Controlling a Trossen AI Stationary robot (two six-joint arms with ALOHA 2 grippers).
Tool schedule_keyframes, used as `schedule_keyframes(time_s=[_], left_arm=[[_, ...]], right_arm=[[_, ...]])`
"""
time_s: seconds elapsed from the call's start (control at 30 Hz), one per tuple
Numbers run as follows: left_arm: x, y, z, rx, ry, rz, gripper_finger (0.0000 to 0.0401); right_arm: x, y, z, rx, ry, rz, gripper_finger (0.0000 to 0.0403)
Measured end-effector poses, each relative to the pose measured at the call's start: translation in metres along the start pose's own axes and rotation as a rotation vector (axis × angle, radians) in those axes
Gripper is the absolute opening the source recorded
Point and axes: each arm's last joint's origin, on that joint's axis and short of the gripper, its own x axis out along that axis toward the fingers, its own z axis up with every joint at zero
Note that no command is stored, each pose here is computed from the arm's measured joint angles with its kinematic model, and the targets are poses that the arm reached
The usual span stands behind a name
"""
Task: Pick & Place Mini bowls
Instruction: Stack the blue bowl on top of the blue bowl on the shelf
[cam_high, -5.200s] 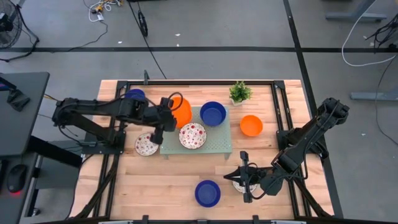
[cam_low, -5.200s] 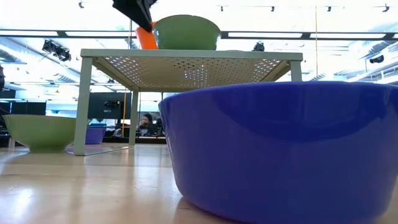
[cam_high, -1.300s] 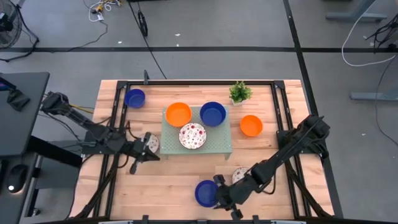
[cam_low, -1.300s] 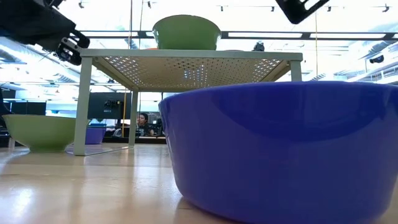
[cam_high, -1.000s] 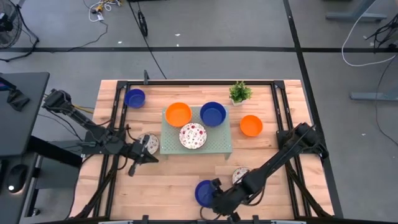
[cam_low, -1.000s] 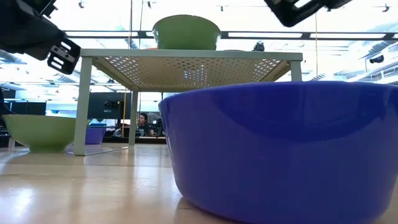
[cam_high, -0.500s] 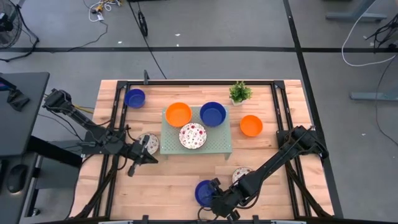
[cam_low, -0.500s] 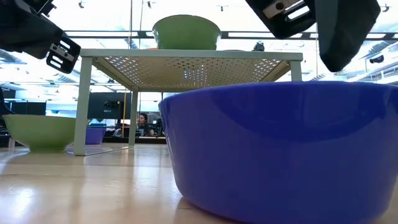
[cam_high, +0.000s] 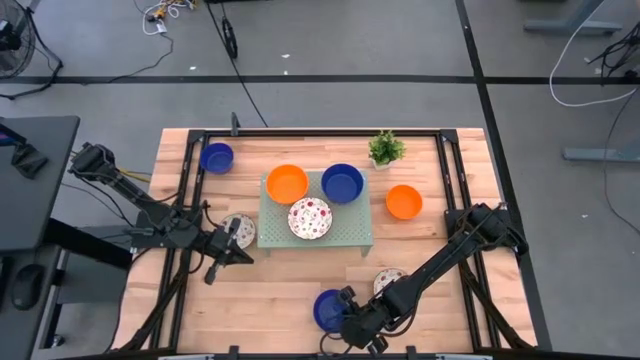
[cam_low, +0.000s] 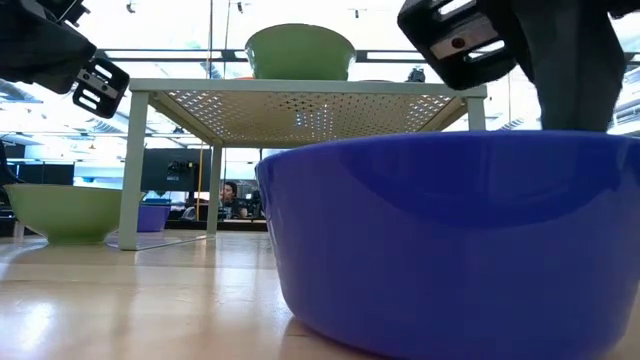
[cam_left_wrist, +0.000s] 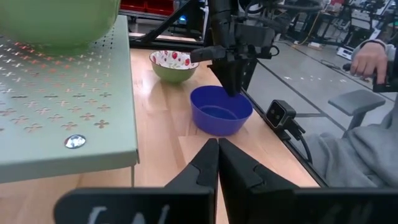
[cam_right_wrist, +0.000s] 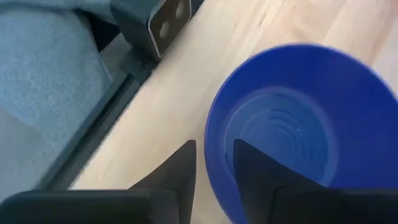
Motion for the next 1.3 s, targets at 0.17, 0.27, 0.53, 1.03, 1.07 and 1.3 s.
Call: schedule_keyframes(time_s=[0.17, 0.27, 0.53, 1.03, 1.07, 1.3], left_arm=[[0.0, 0.0, 0.0, 0.0, 0.0, 0.0, 0.0014], [0.0, 0.0, 0.0, 0.0, 0.0, 0.0, 0.0014], [0.0, 0.0, 0.0, 0.0, 0.0, 0.0, 0.0014], [0.0, 0.0, 0.0, 0.0, 0.0, 0.0, 0.0014], [0.0, 0.0, 0.0, 0.0, 0.0, 0.0, 0.0014], [0.0, 0.0, 0.0, 0.0, -0.001, 0.0, 0.0014]], right_arm=[[0.004, 0.001, 0.0, -0.052, -0.004, 0.007, 0.009], [0.004, 0.001, 0.002, -0.066, -0.028, -0.003, 0.0072], [0.004, 0.001, 0.0, -0.086, -0.004, -0.009, 0.0007], [-0.063, 0.01, 0.035, -0.177, -0.228, -0.093, 0.0002], [-0.073, 0.009, 0.039, -0.206, -0.253, -0.119, 0.0002], [-0.154, -0.039, 0.055, -0.279, -0.271, -0.48, 0.0001]])
